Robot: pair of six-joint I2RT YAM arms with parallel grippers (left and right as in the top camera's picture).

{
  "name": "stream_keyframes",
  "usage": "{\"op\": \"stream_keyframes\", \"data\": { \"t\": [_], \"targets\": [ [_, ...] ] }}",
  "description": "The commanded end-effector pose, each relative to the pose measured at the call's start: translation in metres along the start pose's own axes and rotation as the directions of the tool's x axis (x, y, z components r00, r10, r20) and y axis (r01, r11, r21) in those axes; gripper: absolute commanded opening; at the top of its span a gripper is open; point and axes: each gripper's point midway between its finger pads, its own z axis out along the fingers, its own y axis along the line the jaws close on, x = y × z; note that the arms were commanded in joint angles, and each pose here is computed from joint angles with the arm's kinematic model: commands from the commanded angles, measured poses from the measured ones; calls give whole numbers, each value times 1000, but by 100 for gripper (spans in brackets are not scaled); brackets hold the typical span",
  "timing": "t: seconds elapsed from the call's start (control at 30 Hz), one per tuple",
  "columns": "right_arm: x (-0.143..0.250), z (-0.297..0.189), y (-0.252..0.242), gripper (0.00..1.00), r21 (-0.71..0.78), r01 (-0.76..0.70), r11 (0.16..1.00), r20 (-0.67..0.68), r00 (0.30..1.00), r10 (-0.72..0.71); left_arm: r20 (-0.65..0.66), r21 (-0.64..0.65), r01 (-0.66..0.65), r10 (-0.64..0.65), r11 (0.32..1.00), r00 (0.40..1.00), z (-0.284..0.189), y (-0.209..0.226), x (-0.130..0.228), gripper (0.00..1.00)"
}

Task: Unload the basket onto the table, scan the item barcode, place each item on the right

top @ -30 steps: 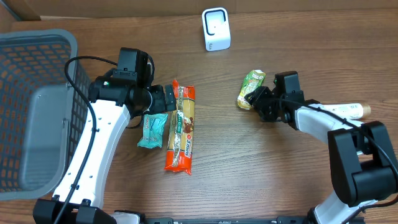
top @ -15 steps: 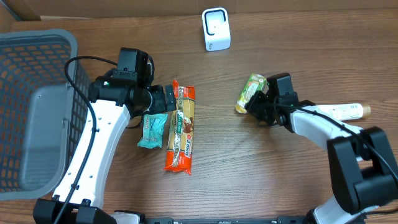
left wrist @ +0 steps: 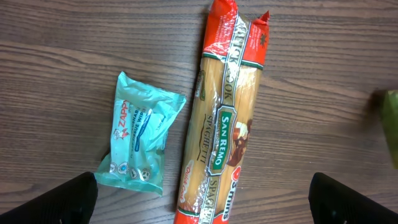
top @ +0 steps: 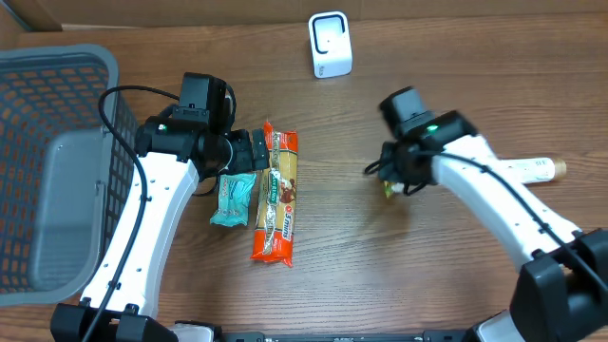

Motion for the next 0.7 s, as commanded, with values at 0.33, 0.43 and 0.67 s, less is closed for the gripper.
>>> {"op": "stream_keyframes", "data": {
  "t": [0.33, 0.43, 0.67],
  "targets": [
    [31, 59, 41, 16, 245, 375, 894, -69, 926, -370, -3, 8, 0, 0, 1000, 1000, 1, 0, -2, 99],
    [34, 59, 56, 37, 202, 385, 900, -48, 922, -384, -3, 8, 0, 0, 1000, 1000, 1, 0, -2, 100],
    [43, 56, 106, 66, -121, 314, 942, -64, 944, -323, -3, 8, 0, 0, 1000, 1000, 1, 0, -2, 100]
  ]
}}
